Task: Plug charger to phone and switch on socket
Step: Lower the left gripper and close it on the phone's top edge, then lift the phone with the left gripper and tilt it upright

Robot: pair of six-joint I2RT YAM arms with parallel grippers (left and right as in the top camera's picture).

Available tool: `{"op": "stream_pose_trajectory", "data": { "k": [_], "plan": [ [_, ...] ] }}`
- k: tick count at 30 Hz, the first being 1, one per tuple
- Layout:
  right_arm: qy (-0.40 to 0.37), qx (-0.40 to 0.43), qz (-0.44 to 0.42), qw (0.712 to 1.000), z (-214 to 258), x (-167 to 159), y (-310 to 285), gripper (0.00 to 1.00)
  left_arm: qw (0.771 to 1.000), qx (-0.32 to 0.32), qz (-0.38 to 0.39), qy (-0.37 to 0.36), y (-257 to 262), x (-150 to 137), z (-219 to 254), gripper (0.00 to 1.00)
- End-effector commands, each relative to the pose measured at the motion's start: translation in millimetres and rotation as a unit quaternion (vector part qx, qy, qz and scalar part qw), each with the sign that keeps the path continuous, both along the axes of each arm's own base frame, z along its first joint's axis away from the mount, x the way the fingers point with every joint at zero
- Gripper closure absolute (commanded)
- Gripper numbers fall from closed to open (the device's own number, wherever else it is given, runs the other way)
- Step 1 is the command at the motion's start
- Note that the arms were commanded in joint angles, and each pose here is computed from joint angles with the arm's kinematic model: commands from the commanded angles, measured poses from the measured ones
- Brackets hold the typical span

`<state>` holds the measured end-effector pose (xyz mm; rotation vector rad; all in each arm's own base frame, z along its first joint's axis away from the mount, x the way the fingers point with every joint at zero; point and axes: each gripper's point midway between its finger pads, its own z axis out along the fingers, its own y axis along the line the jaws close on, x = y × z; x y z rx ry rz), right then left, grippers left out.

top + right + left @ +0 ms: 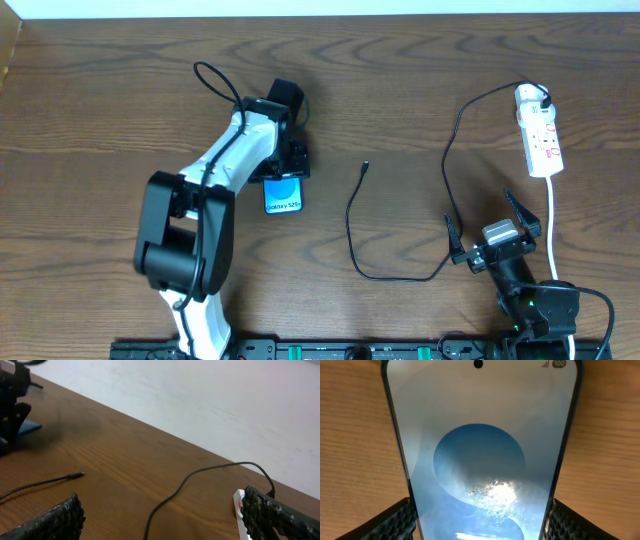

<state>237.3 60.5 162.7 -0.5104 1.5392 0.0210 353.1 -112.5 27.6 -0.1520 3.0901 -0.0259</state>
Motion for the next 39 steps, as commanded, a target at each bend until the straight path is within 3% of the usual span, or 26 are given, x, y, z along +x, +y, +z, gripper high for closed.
{"op": "stream_pose_trajectory", "data": {
  "k": [1, 11, 23, 27, 33, 39],
  "plan": [
    [0.003, 0.009, 0.001, 1.0, -0.5, -0.4, 0.3, 0.01, 0.999, -0.032, 0.0, -0.039, -10.4, 10.3, 31.5, 0.25],
    [0.003, 0.009, 0.001, 1.0, -0.5, -0.4, 0.3, 0.01, 0.992, -0.121, 0.035, -0.023, -23.5, 9.8, 41.5, 0.26],
    [0.003, 0.009, 0.001, 1.0, -0.5, -0.4, 0.3, 0.01, 0.979, -0.181, 0.092, -0.013, -12.3, 18.3, 47.7, 0.26],
    [0.003, 0.009, 0.001, 1.0, -0.5, -0.4, 0.3, 0.01, 0.981, -0.167, 0.1, -0.021, -2.2, 22.6, 46.2, 0.26],
    [0.003, 0.009, 0.001, 1.0, -0.5, -0.4, 0.3, 0.01, 0.991, -0.072, 0.105, -0.043, 24.8, 24.0, 34.5, 0.26],
    [0.003, 0.009, 0.001, 1.0, -0.5, -0.4, 0.3, 0.01, 0.994, -0.041, 0.088, -0.045, 21.4, 15.6, 17.5, 0.26]
  ]
}}
